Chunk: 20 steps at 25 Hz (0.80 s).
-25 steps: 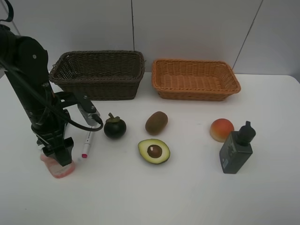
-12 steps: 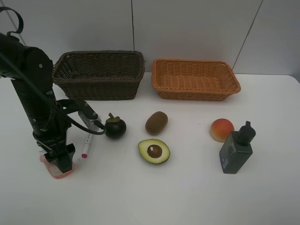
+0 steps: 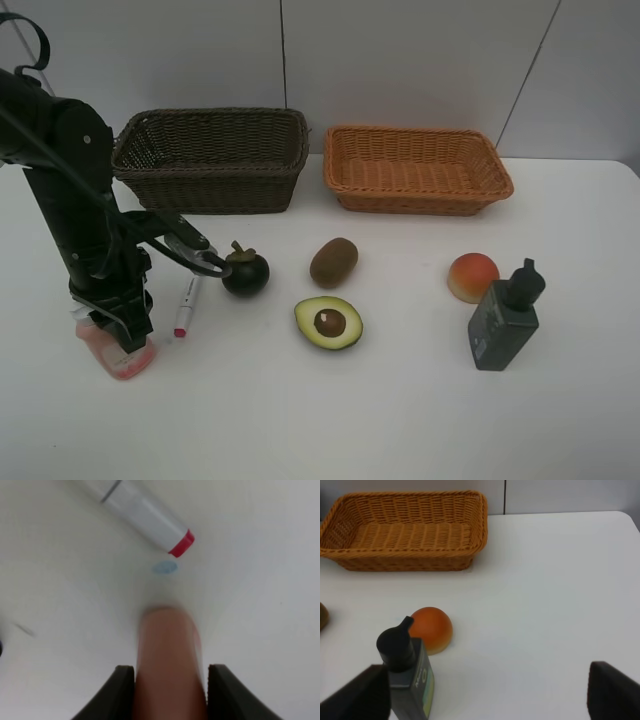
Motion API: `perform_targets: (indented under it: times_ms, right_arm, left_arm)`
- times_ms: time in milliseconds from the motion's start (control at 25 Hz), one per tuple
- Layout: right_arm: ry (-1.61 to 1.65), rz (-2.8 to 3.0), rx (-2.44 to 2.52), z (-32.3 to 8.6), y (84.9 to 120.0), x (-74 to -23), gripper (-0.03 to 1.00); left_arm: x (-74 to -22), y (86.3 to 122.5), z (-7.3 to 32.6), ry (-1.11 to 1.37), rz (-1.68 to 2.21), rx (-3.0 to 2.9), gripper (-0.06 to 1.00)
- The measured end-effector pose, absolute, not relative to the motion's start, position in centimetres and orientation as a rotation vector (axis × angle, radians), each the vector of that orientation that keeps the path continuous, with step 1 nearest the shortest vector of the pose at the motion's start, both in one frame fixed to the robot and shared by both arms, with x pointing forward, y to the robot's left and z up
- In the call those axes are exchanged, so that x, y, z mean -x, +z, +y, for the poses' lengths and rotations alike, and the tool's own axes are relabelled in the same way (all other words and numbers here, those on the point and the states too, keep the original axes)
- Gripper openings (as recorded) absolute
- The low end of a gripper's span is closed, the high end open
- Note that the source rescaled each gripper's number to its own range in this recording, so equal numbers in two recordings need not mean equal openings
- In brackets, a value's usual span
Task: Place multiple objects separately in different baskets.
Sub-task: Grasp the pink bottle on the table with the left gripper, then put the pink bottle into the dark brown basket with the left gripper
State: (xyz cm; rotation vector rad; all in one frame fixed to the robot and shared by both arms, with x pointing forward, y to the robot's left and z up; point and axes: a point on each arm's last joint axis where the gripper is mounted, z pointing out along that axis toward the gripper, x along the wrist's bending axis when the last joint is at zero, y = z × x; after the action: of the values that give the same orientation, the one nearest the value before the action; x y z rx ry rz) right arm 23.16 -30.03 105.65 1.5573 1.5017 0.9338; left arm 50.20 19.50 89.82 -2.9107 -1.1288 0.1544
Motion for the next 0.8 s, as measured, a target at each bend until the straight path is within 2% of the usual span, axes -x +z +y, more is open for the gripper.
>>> perform_targets:
  times_ms: [480,640,800]
  right_arm:
    - [0.934,1.502,-1.557,-30.0,105.7,-23.2,1.00]
    - [0.934,1.502,-1.557,-30.0,105.7,-23.2,1.00]
    - [0.934,1.502,-1.557,-30.0,105.7,-23.2,1.00]
  left_arm:
    - [-52.3,91.9,18.7,0.102,-1.266,2.889,0.26]
    - [-53.7,95.3,18.1,0.031,-1.330,2.914,0.26]
    - [-56.6,99.7,17.3,-0.162,-1.422,2.962,0.26]
